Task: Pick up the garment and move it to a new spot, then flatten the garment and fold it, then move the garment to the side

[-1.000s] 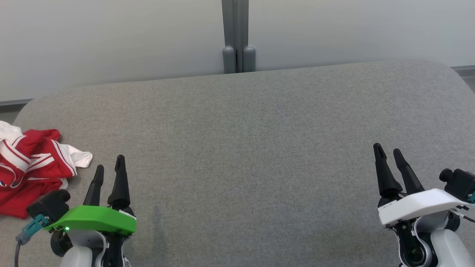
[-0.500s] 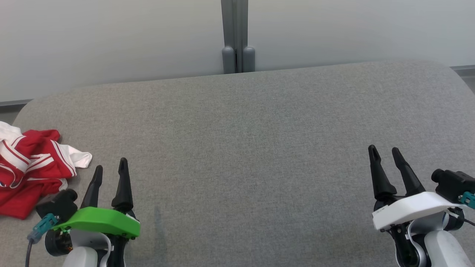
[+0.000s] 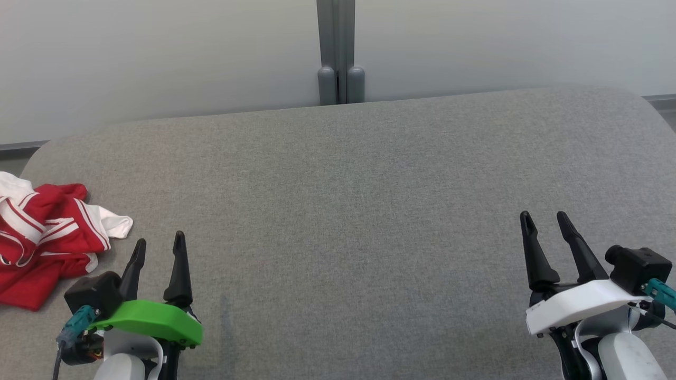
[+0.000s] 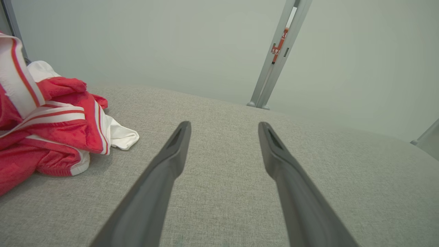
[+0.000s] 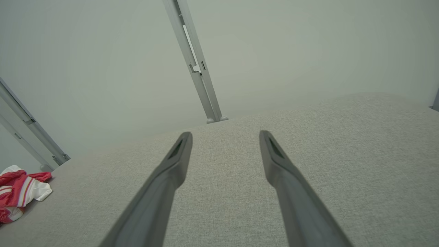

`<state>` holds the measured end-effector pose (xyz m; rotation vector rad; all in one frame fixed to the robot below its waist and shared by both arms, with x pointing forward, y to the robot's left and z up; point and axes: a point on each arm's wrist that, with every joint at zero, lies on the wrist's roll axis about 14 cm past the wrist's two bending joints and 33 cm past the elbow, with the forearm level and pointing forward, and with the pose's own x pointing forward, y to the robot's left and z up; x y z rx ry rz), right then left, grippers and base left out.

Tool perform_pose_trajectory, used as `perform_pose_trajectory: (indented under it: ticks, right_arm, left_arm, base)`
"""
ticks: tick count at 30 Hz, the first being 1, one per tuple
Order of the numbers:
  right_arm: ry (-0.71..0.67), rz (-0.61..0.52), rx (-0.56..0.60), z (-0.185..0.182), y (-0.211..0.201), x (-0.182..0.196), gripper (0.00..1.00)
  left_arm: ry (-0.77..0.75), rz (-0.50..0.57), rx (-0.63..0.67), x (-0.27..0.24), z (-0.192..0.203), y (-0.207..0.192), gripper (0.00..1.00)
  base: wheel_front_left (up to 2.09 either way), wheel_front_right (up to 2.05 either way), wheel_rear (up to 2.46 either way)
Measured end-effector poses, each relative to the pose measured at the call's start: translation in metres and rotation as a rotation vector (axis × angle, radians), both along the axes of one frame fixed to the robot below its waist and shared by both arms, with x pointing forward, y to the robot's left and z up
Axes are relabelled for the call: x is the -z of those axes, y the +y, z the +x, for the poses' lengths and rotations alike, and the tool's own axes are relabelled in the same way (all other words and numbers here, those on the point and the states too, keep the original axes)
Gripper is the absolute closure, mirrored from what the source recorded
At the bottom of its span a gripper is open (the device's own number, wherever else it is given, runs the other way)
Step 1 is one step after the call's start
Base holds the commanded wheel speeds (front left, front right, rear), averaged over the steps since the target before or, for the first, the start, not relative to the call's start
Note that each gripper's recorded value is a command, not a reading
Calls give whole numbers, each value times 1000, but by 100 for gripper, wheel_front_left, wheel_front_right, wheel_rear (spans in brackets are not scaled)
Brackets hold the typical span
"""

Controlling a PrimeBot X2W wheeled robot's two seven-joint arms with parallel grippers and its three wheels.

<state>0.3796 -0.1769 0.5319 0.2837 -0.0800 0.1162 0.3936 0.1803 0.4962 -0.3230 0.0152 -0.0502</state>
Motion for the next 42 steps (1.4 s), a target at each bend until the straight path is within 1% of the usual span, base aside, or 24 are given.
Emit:
perform_pose_trajectory:
  ticks: [18,42]
  right_arm:
    - [-3,-86,6,-5,3,5,0]
    - [-22,-195,1,-6,7,7,0]
  left_arm:
    - [3,147,24,9,-3,-3,0]
    - [-14,259,22,12,-6,1,0]
  base:
    - [0,0,0]
    - [0,0,0]
